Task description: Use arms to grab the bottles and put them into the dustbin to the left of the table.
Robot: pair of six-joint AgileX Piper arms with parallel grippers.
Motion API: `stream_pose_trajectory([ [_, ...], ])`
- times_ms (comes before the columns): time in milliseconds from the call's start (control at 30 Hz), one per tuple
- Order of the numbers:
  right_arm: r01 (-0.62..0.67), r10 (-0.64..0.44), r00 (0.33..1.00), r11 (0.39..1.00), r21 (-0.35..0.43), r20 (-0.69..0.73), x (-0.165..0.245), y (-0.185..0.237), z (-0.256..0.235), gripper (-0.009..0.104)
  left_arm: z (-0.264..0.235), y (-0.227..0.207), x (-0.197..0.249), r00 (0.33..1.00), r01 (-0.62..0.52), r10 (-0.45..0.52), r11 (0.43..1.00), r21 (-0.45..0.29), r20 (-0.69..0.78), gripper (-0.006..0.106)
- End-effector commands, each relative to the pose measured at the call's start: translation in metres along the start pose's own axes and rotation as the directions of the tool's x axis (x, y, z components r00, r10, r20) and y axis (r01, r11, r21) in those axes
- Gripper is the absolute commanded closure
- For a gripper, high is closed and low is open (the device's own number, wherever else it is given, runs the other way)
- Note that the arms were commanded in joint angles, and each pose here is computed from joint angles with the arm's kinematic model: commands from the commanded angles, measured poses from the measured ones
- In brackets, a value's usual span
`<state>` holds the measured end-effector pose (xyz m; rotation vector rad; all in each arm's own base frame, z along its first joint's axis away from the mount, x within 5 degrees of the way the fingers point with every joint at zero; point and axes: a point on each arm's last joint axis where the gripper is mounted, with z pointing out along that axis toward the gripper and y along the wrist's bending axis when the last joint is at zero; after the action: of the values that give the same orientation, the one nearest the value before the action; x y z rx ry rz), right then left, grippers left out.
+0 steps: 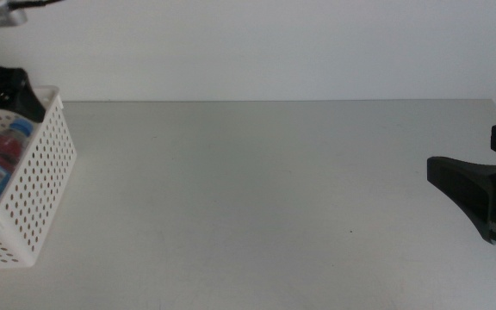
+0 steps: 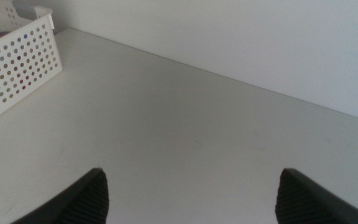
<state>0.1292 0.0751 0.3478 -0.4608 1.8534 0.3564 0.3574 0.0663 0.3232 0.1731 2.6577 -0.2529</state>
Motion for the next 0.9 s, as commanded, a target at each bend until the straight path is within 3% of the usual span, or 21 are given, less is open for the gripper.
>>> stream_pose_trajectory([
  [0,0.018,-0.018,0.995,1.000,0.001,0.097,-0.015,0.000,-0.005,0.024,-0.045,-0.036,-0.010,0.986,-0.013,0.007,0.999,0.034,0.165,0.007],
  [400,0.018,-0.018,0.995,1.000,0.001,0.097,-0.015,0.000,-0.005,0.024,-0.144,-0.130,0.010,0.843,-0.264,0.256,0.963,-0.050,0.472,0.007],
  [600,0.018,-0.018,0.995,1.000,0.001,0.097,-0.015,0.000,-0.005,0.024,-0.166,-0.144,0.039,0.781,-0.268,0.246,0.962,-0.047,0.574,0.007],
  [867,0.018,-0.018,0.995,1.000,0.001,0.097,-0.015,0.000,-0.005,0.024,-0.183,-0.145,0.077,0.625,-0.186,0.165,0.981,-0.060,0.763,0.007],
])
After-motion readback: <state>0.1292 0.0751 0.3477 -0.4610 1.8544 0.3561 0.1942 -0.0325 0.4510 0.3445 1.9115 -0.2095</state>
